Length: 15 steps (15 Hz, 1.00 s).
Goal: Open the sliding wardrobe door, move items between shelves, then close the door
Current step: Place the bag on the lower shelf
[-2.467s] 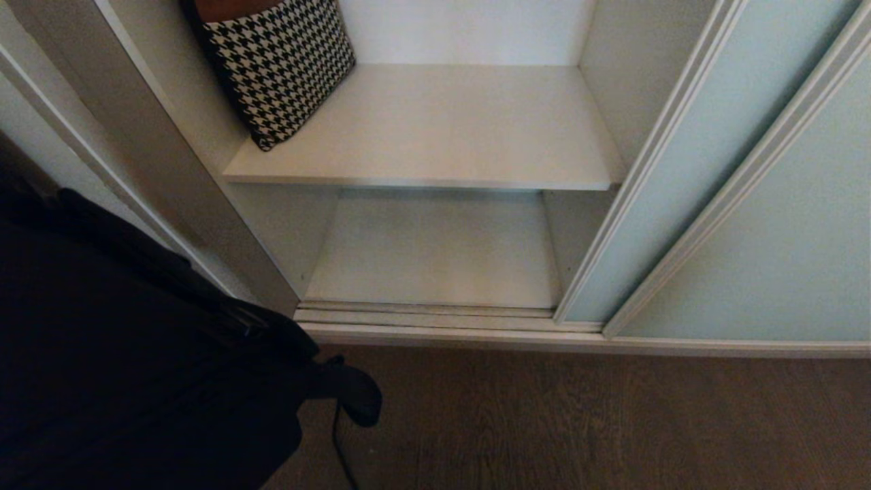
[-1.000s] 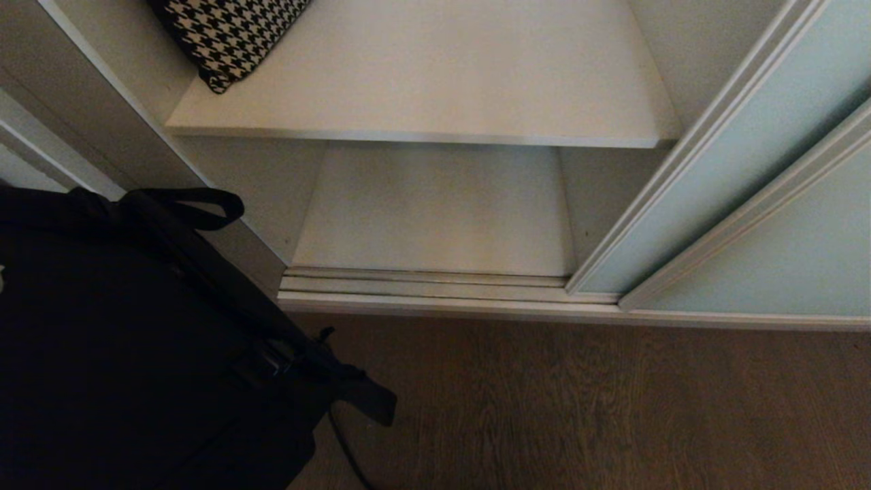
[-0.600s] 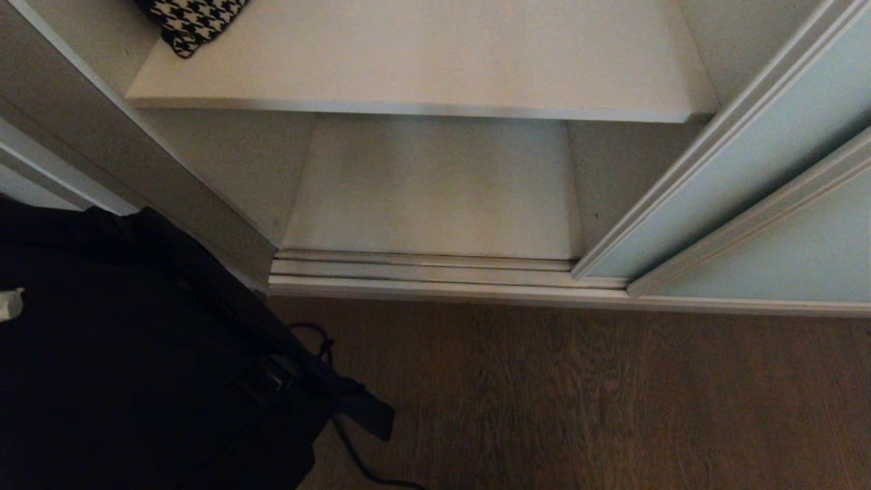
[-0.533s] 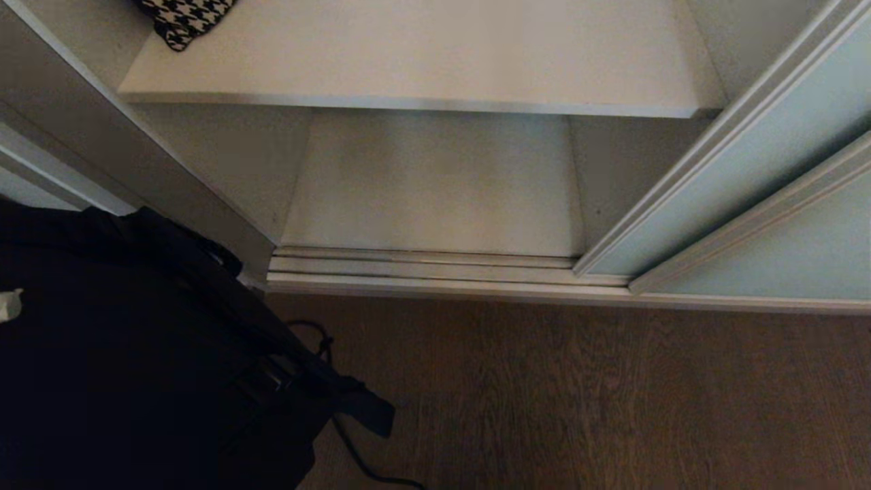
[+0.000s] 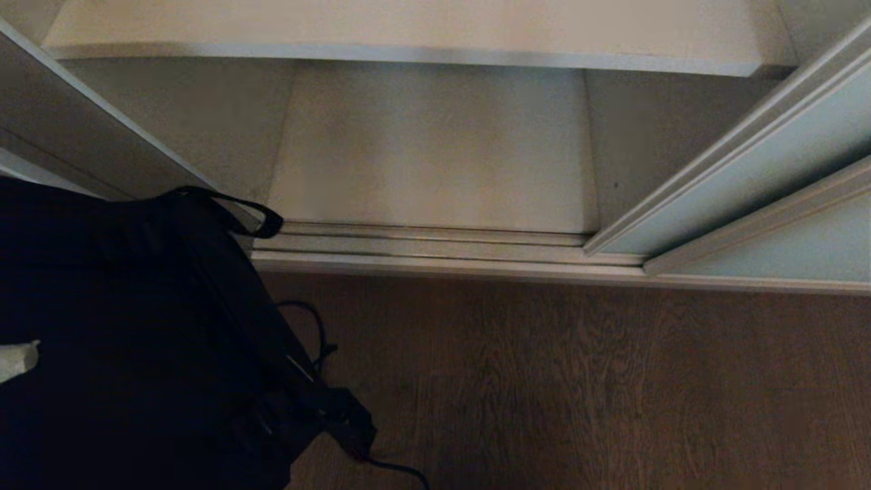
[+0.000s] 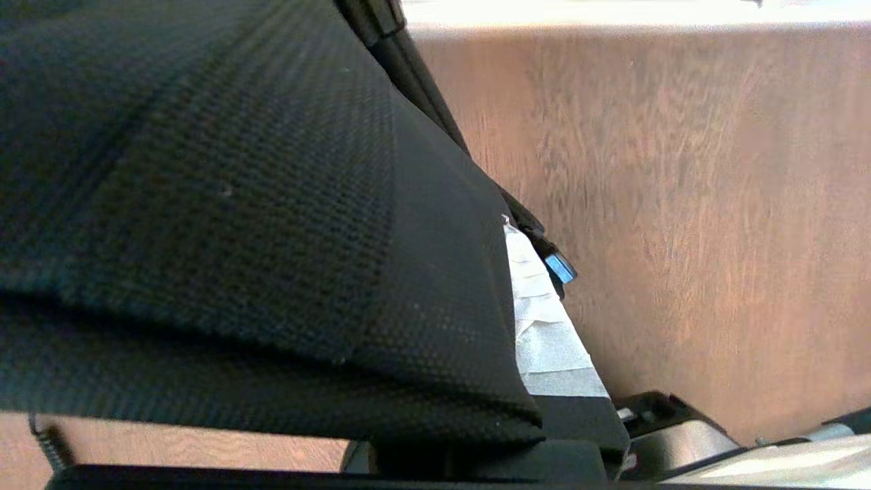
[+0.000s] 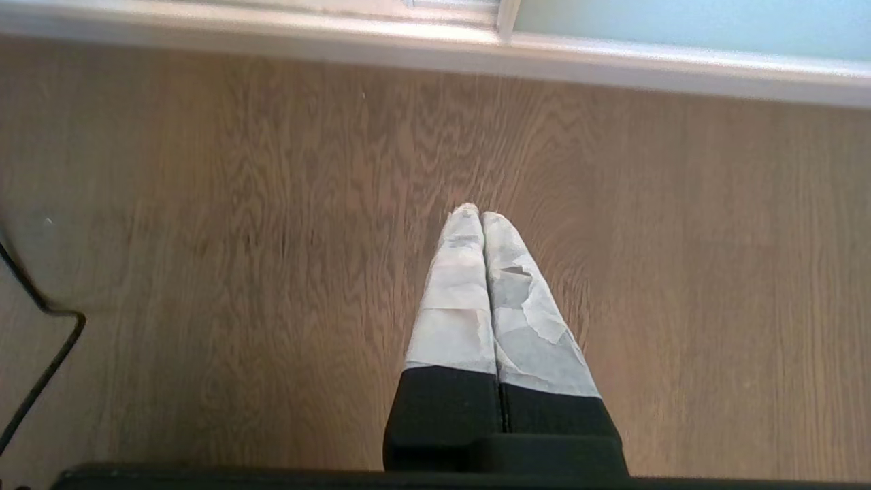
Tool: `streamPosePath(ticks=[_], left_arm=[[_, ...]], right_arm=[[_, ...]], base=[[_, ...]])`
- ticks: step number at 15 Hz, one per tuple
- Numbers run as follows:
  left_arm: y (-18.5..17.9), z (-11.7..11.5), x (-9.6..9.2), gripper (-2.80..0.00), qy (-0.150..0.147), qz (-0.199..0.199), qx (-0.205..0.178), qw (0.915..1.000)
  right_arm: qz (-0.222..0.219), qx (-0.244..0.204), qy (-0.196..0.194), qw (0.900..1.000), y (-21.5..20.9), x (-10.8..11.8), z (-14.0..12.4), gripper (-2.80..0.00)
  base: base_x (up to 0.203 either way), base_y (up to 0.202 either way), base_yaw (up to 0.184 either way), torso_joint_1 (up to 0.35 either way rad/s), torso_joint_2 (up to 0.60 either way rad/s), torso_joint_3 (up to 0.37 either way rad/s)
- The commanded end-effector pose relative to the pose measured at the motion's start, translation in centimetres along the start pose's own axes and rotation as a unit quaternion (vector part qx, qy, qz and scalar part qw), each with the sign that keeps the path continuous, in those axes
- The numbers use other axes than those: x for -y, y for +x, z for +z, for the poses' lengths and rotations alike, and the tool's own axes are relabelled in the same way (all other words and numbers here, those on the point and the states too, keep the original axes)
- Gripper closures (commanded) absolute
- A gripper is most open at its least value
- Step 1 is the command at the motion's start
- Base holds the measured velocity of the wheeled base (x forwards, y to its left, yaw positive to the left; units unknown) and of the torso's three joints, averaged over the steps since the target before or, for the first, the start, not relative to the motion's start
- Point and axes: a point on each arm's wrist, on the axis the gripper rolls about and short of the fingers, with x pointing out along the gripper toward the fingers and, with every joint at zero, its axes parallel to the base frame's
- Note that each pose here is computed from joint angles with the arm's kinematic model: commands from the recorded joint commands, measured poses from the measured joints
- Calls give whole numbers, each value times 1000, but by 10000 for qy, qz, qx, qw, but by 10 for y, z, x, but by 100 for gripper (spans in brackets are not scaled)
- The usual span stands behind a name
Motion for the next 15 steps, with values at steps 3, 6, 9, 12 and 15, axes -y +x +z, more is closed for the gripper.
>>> streamPosePath(ticks=[3, 6, 9, 12, 15], left_arm=[[4, -7, -1, 0, -76, -31, -142, 9999], [7, -12, -2, 0, -103, -42, -250, 9996], [11, -17, -4, 0, -131, -55, -375, 9992], [13, -19, -4, 0, -155, -57, -435, 9989], [14, -22, -5, 0, -166, -58, -480, 9987]], right_arm=[[8, 13, 0, 10000, 0, 0, 0, 0], [2, 13, 0, 10000, 0, 0, 0, 0], [8, 13, 0, 10000, 0, 0, 0, 0], [8, 13, 0, 10000, 0, 0, 0, 0], [8, 13, 0, 10000, 0, 0, 0, 0]], base=[[0, 0, 0, 6, 2, -200], [0, 0, 0, 8, 2, -195], [0, 0, 0, 6, 6, -199], [0, 0, 0, 3, 4, -196], [0, 0, 0, 2, 4, -197]])
